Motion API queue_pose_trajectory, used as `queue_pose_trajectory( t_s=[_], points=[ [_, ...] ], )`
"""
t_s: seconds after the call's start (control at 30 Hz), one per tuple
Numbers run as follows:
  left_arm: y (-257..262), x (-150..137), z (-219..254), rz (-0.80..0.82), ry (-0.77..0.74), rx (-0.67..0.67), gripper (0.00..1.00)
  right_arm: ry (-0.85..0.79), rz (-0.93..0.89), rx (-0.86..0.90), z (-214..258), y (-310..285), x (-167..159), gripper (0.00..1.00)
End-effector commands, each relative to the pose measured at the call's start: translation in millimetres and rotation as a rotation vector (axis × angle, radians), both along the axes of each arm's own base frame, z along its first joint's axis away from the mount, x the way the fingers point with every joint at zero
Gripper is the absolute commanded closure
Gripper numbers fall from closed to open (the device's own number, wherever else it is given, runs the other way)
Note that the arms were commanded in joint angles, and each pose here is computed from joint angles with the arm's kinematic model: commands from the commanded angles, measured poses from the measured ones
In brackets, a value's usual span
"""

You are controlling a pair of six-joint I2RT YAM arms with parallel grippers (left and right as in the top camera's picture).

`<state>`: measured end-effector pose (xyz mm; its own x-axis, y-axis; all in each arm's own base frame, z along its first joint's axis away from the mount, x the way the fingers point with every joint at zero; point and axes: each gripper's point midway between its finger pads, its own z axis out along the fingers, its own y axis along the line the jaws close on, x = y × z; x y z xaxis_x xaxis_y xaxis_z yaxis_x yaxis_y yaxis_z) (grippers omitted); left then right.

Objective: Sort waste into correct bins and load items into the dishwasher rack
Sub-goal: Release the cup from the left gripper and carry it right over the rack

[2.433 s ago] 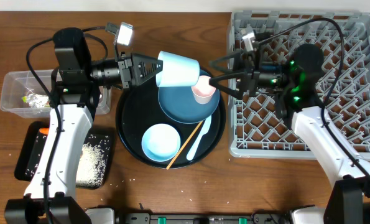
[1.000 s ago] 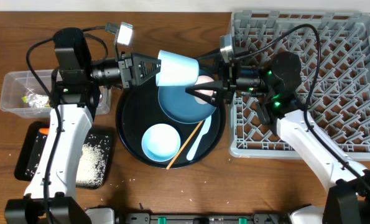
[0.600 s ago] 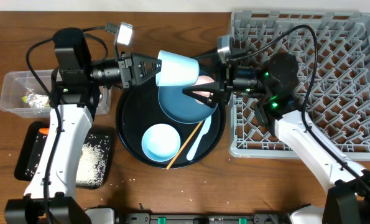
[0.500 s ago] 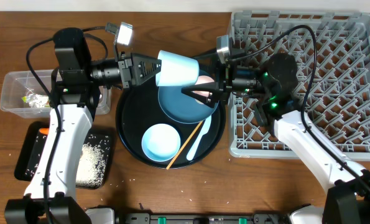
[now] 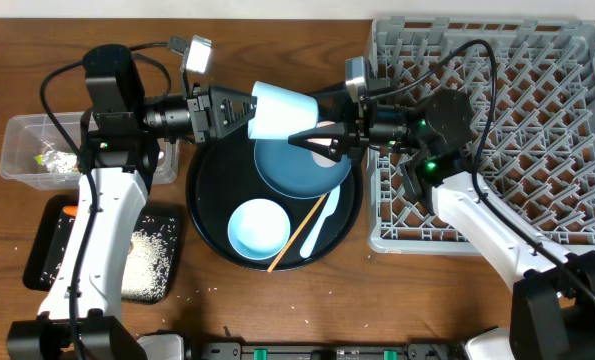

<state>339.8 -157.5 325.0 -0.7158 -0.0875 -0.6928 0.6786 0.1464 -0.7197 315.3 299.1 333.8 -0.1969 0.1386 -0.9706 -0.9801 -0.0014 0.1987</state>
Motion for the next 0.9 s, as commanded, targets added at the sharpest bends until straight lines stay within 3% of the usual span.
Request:
queue_pose_trajectory(
  t_s=[0.0,0.43,0.87],
  points=[
    [-2,-1,-5,-0.006,0.026,-0.002,0.94,-0.015,0.021,0.024,13,3,-7,0.59],
    [0,-2,-31,0.013,0.087,0.003,0.94,0.031,0.018,0.033,18,-1,-3,0.62],
    [50,54,-50,0.381,0.086,0.113,0.93,0.191,-0.028,0.022,36,-45,29,0.63]
  ],
)
